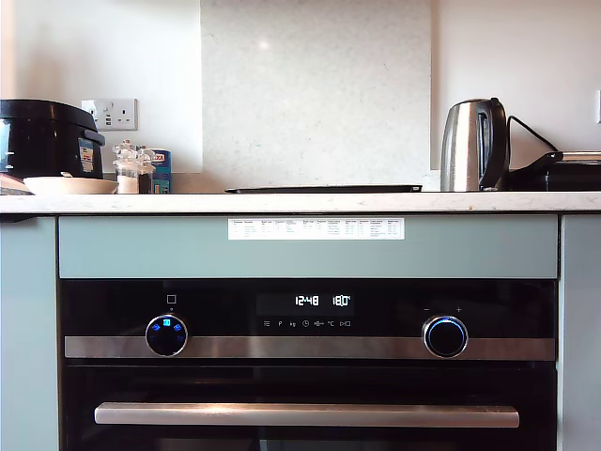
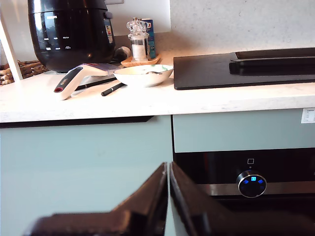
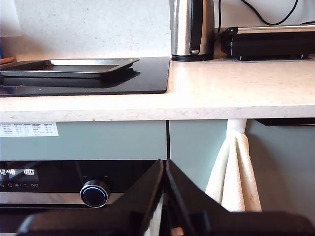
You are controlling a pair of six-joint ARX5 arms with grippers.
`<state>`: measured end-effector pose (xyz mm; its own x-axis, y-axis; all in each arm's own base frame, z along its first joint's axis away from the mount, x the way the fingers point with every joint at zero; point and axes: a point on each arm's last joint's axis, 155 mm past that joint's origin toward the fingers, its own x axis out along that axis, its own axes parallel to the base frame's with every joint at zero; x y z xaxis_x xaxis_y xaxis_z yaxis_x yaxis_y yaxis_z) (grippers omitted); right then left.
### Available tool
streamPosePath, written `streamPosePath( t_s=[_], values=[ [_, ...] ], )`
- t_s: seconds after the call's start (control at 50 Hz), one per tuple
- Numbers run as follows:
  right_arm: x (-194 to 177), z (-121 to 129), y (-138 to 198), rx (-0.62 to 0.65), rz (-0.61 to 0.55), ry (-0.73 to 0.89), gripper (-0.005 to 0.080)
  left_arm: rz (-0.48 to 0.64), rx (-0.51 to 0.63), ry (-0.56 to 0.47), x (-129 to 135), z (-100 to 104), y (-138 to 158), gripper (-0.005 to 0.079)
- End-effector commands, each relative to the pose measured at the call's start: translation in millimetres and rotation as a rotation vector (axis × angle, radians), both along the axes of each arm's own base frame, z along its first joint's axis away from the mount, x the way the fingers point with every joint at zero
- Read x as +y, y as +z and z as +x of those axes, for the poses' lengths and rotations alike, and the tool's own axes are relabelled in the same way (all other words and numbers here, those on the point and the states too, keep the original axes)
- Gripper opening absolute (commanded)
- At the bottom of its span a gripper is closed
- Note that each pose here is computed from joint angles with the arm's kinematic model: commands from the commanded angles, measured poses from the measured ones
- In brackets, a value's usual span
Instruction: Switch the oven temperature to 140 degrees by turning the right rotary switch until the correct number is selected
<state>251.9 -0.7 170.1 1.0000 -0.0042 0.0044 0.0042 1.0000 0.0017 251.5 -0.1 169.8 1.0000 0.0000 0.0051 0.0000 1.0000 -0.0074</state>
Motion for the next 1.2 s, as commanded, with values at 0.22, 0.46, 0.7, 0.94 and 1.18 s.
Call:
streamPosePath(
  t_s=[0.22,0.46,0.7,0.94,1.18],
  values=[
    [8.9,-13.8,34.3,0.017,0.182,0.066,-0.0012,-0.153,0.046,-0.181,-32.0,-7.3,2.1,-0.0022],
    [9.6,-16.3,44.9,0.012,0.126,0.069,-0.0013,-0.165,0.06,-0.243,-44.2,-9.8,0.1,-0.0022],
    [22.6,-11.8,37.4,0.135,0.105,0.126,-0.0012,-0.181,0.134,-0.325,-62.6,-12.0,-14.6,-0.0022],
    [53.8,-3.3,21.0,0.285,-0.131,0.277,-0.0012,-0.182,0.18,-0.378,-75.8,-14.2,-23.7,-0.0022],
    [98.1,6.5,-12.4,0.412,-0.32,0.469,-0.0012,-0.181,0.178,-0.387,-77.8,-15.0,-23.1,-0.0022]
  ],
)
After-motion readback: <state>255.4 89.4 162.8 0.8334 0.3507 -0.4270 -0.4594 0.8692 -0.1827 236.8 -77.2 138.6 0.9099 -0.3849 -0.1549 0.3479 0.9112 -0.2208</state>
